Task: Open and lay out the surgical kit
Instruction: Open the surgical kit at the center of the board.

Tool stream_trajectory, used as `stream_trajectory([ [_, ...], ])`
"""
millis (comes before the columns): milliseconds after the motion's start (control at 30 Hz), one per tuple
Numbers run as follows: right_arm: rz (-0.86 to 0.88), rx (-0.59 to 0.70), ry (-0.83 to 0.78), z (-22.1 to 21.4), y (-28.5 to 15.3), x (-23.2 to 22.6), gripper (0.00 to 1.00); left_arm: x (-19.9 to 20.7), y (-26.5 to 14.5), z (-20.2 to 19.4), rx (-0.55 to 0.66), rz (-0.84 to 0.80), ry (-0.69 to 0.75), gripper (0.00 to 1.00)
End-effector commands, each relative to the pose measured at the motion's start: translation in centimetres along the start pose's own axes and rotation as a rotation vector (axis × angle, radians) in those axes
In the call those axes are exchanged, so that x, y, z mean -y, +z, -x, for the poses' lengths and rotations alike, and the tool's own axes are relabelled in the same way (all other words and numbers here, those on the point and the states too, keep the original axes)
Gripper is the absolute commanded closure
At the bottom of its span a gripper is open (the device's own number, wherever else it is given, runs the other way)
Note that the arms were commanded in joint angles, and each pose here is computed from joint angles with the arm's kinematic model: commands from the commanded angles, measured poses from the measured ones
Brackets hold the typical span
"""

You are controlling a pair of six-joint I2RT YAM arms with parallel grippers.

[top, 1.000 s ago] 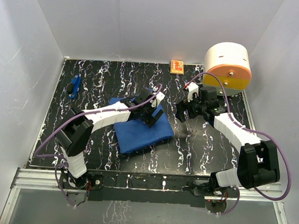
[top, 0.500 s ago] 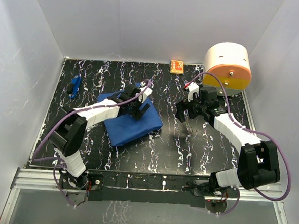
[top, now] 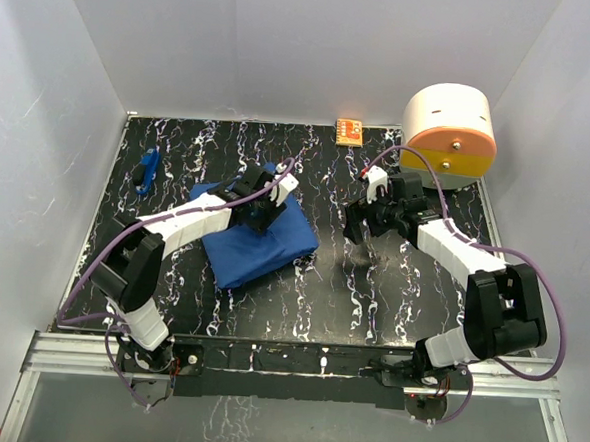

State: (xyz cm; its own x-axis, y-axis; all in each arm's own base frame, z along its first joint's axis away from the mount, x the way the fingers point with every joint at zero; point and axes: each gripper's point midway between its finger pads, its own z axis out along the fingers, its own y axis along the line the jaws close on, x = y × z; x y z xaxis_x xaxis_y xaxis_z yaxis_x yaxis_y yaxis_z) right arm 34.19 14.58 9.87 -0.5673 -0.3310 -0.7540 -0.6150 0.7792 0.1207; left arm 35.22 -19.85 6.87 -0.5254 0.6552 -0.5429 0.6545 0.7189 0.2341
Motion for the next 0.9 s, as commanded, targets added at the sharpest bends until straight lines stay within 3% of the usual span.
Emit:
stream_trajectory([
  [0, 0.009, 0.091, -0.033, 3.5, -0.3, -0.1, 0.04, -1.0, -2.6, -0.8, -0.052, 0.015, 0.011, 0.65],
  [200, 0.007, 0.095, -0.041, 3.4, -0.5, -0.2, 0.03, -1.3, -4.0, 0.6, -0.011, 0.016, 0.000, 1.00],
  [600, 0.029, 0.135, -0.069, 6.2, 0.3, -0.8, 0.02, -7.0, -10.6, 1.5, 0.125, 0.106, -0.113, 1.00],
  [733, 0.051, 0.149, -0.088, 7.2, 0.9, -1.5, 0.02, -10.9, -14.2, -1.2, 0.144, 0.167, -0.226, 1.00],
  [867, 0.083, 0.158, -0.103, 8.1, 1.9, -2.6, 0.02, -13.6, -17.8, -6.4, 0.048, 0.313, -0.270, 1.00],
])
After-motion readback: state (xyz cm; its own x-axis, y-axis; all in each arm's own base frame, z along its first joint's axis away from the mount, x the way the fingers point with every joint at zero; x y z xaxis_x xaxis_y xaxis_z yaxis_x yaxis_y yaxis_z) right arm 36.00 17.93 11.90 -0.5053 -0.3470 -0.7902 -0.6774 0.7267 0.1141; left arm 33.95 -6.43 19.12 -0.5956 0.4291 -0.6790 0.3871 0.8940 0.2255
